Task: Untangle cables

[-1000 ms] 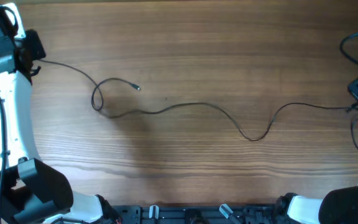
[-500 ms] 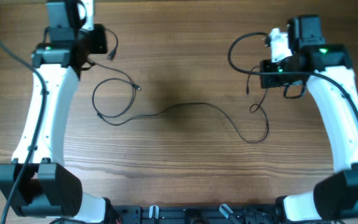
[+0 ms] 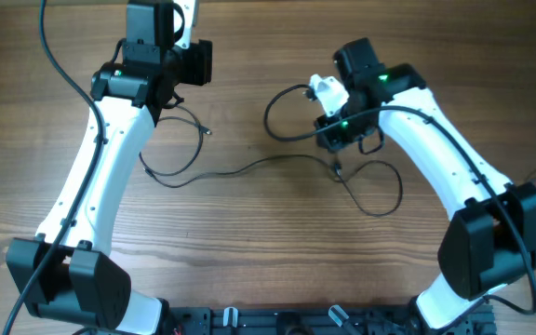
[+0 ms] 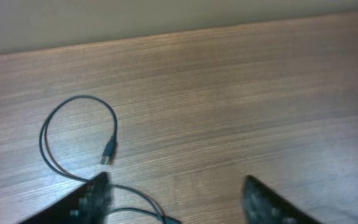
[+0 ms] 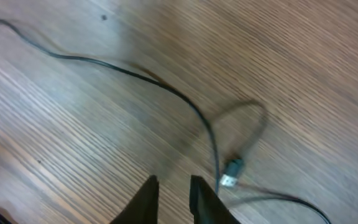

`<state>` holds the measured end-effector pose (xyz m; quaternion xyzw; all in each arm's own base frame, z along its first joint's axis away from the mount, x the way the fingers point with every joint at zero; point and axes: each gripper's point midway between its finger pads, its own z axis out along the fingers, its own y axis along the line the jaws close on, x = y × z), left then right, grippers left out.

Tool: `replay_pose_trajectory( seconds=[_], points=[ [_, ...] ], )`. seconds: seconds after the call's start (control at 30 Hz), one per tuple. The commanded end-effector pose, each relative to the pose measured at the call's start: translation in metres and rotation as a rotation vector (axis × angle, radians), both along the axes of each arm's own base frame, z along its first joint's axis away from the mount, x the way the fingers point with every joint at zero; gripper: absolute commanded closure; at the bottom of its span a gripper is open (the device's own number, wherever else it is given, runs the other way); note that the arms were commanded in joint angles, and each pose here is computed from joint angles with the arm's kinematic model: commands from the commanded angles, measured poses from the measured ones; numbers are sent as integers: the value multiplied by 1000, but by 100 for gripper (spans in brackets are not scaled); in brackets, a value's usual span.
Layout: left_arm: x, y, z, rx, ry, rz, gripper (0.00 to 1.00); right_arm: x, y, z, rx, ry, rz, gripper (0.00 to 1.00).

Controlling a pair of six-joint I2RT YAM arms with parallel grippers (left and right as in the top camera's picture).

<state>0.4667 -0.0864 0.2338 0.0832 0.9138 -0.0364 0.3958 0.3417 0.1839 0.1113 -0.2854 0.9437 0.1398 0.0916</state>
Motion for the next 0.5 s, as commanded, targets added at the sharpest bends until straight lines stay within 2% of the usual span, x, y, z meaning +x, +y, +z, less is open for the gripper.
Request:
replay_pose_trajectory(
  seconds=[0.0, 0.07, 0.13, 0.27, 0.33, 0.47],
  points=[
    [-1, 6, 10, 15, -29, 14, 27, -6, 22, -15, 1, -9, 156, 70],
    [1, 31, 9, 65, -28, 94, 25, -7, 36, -26, 9, -23, 248, 58],
    [-1, 53, 4, 70, -1, 145, 25, -4, 42, -39, 11, -8, 236, 47],
    [-5, 94, 0, 42, 28, 250, 25, 2, 51, -67, 6, 28, 188, 38],
    [-8, 100, -3, 43, 47, 263, 25, -2, 60, -82, -5, 20, 283, 30],
    [-10, 89, -6, 0, 63, 217, 26, -16, 69, -91, 20, 45, 407, 27]
  ],
)
